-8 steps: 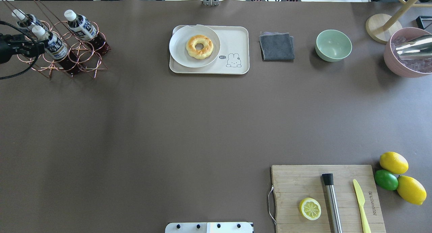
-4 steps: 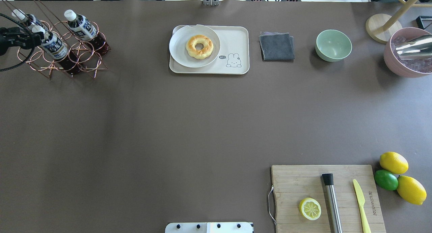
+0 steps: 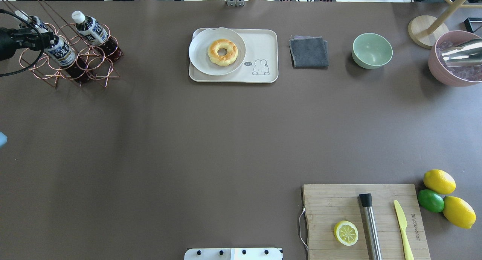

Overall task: Place tea on tray
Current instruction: 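Reach the left gripper into the copper rack and grasp a dark tea bottle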

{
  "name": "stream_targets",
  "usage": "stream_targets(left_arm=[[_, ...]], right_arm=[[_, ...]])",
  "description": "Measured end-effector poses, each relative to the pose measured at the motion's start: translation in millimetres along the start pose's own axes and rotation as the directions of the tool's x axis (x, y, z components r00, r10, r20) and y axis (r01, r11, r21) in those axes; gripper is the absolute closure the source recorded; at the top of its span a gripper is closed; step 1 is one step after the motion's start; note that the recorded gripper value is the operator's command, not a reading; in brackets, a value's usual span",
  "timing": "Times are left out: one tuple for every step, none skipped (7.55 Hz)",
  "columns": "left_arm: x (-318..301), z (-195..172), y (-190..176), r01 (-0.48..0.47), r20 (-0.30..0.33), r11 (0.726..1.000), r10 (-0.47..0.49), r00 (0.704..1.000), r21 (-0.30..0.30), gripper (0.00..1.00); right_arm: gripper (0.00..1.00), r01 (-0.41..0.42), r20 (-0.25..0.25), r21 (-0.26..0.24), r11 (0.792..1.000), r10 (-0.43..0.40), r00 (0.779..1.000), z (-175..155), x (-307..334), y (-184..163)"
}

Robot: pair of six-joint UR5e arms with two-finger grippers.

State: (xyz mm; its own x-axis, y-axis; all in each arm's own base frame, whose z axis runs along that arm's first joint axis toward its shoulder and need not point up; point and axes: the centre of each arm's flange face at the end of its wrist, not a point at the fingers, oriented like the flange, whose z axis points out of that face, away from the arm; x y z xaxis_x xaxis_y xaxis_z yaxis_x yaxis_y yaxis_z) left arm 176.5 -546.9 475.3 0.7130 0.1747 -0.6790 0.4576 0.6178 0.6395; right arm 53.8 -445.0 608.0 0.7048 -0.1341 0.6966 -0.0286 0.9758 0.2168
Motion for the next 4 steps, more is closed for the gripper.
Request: stream_targets(left_arm=[[0.4,3.4,-0.7,0.001,-0.004,1.000,-0.001,1.000,0.004,0.32],[1.8,5.4,-2.4,0.002,-0.007,1.000,-0.002,1.000,0.008,0.33],[3.9,6.5,-4.4,0.002,-0.010,1.000,-0.002,1.000,0.011,0.33],[4.8,7.1,-5.5,0.003,-0.012,1.000,-0.003,1.000,0.013,0.33]], right_arm=[[0.00,0.000,0.000,0.000,1.000,0.000,1.000,0.1,0.1,0.0],[0.00,0.000,0.000,0.000,1.000,0.000,1.000,0.1,0.1,0.0],[0.00,0.000,0.000,0.000,1.000,0.000,1.000,0.1,0.1,0.0],[0.00,0.000,-0.001,0.000,1.000,0.000,1.000,-0.1,0.0,-0.4]])
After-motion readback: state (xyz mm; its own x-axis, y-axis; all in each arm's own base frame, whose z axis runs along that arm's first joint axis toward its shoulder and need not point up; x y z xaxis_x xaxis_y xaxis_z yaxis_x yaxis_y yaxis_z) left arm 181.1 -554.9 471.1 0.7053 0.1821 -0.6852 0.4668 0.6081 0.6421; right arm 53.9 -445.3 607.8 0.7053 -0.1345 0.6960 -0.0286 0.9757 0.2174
